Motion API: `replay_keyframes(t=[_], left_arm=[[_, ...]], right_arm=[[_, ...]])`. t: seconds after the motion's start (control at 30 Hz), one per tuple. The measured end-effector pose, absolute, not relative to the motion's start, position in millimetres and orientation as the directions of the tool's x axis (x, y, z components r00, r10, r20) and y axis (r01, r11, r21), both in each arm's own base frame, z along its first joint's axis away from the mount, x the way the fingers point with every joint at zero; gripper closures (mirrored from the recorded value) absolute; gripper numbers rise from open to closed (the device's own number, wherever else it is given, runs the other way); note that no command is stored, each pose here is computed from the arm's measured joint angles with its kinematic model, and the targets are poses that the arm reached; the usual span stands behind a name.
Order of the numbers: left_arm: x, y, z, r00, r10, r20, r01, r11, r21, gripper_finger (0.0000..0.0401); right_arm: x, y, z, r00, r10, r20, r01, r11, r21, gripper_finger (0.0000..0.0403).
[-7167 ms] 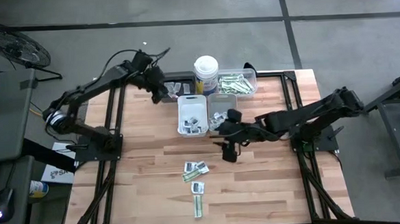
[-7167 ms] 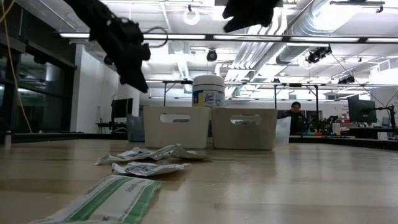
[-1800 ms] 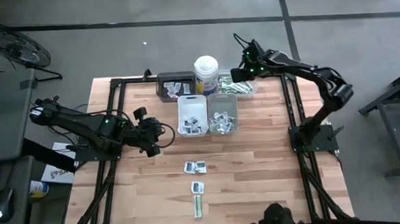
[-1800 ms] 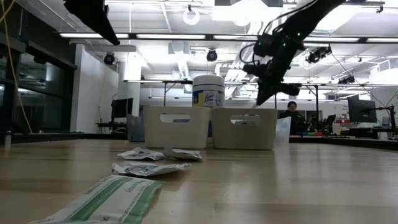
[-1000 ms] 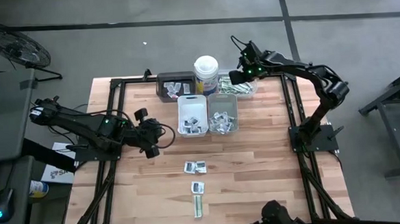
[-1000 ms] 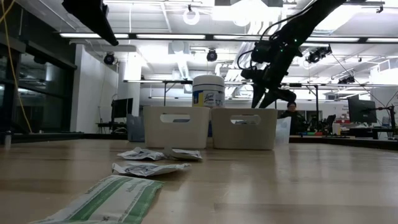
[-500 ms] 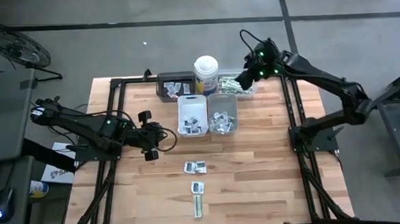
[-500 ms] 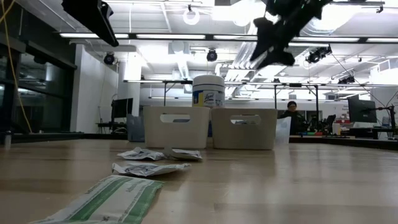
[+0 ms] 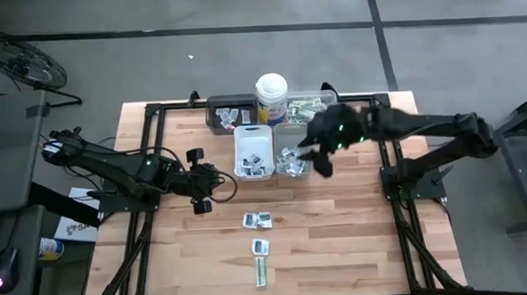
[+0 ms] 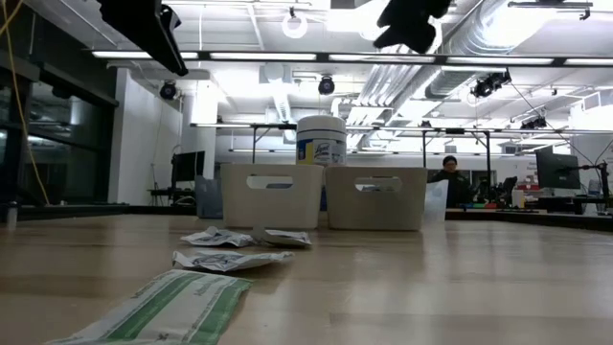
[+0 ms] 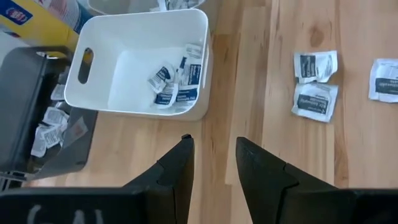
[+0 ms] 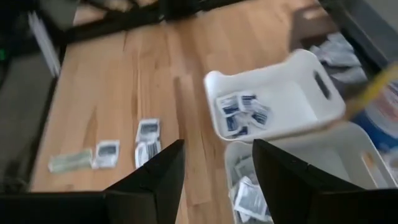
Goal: Pick & Place First Aid Supplies
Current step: Put the wipe into the gray bin
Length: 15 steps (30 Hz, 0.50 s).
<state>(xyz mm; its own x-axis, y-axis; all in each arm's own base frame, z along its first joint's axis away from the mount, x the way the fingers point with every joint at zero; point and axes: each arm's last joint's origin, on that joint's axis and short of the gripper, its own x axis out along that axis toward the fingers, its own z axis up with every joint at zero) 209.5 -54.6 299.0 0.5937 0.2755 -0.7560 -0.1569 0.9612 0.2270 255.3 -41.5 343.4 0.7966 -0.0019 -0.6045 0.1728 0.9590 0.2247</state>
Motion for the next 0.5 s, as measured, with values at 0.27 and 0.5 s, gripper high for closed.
replay_keyframes(t=[0.27, 0.5], left_arm=[[210.3, -54.7, 299.6, 0.601, 0.278, -0.749, -0.171, 0.961, 0.219, 0.0286], [210.3, -54.9, 299.5, 0.600, 0.271, -0.752, -0.167, 0.963, 0.213, 0.0286]], right_arm=[[308.4, 18.9, 311.4, 0.798, 0.046, -0.601, -0.003, 0.997, 0.072, 0.0221], [357.5, 59.6, 247.8, 0.748, 0.116, -0.654, -0.103, 0.993, 0.059, 0.0221]])
